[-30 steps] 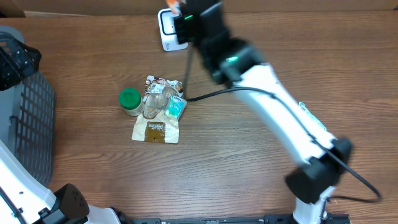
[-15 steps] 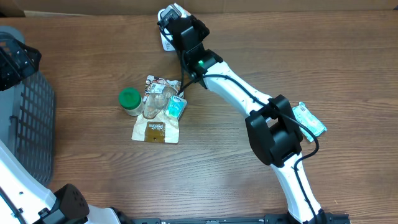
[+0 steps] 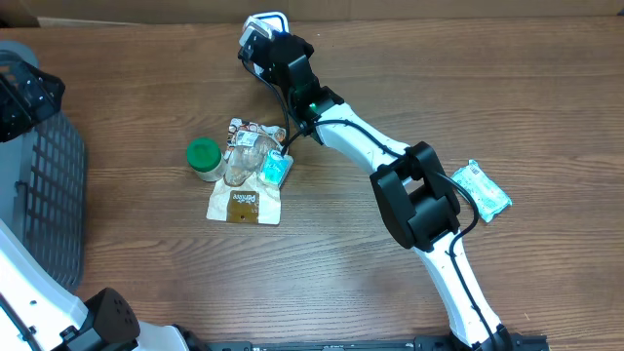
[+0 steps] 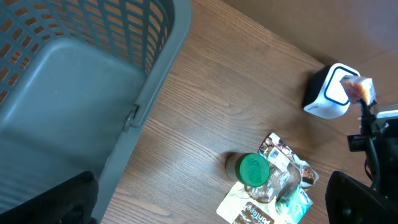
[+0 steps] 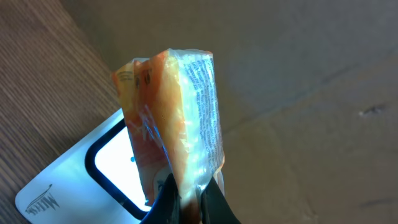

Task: Scan the item barcode
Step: 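Hold the orange box in front of the scanner, then carry the orange box right and release it beside the wipes pack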

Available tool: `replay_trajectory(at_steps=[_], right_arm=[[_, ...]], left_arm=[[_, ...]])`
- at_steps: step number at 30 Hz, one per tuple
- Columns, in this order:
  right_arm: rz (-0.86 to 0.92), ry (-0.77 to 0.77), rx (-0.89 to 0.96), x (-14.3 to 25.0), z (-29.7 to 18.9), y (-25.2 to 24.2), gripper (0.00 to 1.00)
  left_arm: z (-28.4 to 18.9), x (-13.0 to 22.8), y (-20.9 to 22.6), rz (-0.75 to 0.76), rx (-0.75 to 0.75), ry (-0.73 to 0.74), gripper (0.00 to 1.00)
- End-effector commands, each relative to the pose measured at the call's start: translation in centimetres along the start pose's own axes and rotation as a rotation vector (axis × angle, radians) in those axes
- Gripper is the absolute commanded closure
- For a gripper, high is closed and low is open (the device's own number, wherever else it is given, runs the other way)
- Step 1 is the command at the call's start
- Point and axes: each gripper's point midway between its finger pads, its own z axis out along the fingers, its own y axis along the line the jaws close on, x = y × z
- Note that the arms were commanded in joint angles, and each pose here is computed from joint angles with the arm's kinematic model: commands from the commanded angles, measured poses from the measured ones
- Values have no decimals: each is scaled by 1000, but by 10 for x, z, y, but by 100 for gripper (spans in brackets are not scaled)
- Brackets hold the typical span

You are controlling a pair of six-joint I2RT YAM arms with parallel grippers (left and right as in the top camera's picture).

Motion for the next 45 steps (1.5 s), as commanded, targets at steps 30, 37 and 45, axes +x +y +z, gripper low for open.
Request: replay_trajectory(at_steps=[30, 37, 45], right_arm=[[587, 16, -157, -45, -72, -95, 96], [996, 26, -386, -56, -144, -158, 96], [1255, 410, -475, 28, -220, -175, 96]], left_arm=[[-7, -3, -3, 27, 8, -23, 1], [-7, -3, -3, 27, 8, -23, 0], [-7, -3, -3, 27, 8, -23, 1]])
